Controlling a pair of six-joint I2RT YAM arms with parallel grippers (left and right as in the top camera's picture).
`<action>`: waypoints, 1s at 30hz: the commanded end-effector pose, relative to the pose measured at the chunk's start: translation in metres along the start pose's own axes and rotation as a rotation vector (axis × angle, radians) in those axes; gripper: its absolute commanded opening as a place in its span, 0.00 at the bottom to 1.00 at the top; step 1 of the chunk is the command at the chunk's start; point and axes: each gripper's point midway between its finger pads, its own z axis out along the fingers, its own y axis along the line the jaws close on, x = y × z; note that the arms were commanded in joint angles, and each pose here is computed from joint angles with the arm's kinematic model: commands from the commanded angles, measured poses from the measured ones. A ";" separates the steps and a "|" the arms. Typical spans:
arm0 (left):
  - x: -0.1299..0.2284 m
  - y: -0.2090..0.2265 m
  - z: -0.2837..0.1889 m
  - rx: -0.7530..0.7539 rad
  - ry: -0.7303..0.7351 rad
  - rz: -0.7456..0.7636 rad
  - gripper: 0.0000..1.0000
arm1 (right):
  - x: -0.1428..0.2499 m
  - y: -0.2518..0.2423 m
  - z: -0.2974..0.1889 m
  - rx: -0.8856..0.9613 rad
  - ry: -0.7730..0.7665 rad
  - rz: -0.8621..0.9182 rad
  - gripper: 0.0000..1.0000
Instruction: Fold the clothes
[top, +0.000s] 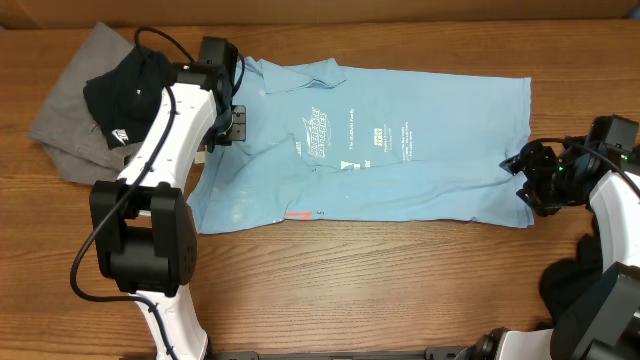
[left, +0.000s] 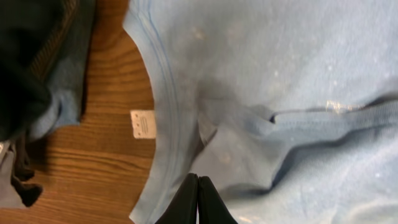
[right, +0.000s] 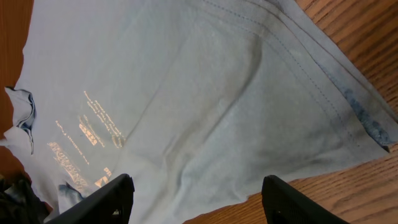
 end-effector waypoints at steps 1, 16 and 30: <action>-0.004 0.004 -0.001 -0.007 -0.010 -0.011 0.21 | -0.005 0.007 -0.003 -0.017 -0.013 -0.018 0.69; 0.013 0.000 0.041 0.031 0.002 -0.030 0.44 | -0.004 0.007 -0.003 -0.016 -0.010 -0.017 0.69; 0.004 -0.006 0.041 0.080 -0.032 -0.038 0.61 | -0.002 0.005 -0.003 -0.012 -0.003 -0.013 0.69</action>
